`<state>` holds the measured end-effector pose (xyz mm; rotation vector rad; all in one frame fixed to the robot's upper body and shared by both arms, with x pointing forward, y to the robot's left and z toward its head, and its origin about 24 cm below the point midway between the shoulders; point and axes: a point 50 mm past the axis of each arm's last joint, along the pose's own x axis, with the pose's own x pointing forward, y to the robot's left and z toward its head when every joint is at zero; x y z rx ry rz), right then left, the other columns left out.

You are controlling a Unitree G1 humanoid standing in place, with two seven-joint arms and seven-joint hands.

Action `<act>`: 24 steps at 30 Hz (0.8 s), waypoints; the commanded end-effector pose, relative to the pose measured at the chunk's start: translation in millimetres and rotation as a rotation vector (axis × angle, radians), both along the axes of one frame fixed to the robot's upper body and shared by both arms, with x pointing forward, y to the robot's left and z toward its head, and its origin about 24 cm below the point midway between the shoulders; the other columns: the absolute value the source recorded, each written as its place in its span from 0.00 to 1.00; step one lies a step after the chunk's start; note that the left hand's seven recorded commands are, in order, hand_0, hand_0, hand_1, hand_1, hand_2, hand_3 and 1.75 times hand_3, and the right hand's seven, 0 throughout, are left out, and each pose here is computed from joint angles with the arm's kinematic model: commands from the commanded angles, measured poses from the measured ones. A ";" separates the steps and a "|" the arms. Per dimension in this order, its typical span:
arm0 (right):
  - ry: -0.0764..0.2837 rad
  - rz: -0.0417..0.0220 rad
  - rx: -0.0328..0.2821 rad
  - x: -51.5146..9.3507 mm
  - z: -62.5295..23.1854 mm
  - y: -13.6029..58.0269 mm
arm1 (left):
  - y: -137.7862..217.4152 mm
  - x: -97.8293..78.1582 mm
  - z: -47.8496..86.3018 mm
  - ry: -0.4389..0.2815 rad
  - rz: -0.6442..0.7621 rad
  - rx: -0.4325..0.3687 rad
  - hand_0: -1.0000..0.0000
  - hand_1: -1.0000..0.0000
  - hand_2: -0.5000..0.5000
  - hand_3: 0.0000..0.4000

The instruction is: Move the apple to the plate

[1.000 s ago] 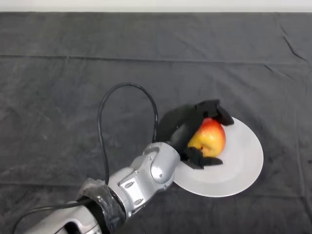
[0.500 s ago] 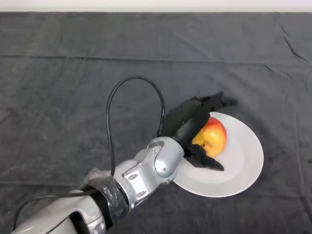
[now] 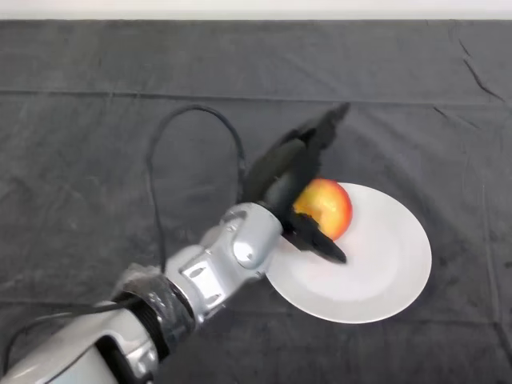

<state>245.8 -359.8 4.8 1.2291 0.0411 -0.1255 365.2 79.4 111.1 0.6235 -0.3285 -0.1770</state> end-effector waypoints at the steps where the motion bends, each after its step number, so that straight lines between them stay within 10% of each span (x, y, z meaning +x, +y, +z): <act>1: -0.006 -0.0302 -0.007 -6.7 3.7 -10.7 | 16.1 4.7 26.1 -0.088 0.015 -0.045 1.00 1.00 0.50 0.00; 24: -0.005 -0.0300 -0.010 -6.7 3.6 -10.5 | 151.6 -13.1 58.5 -0.268 0.409 -0.219 1.00 1.00 0.50 0.00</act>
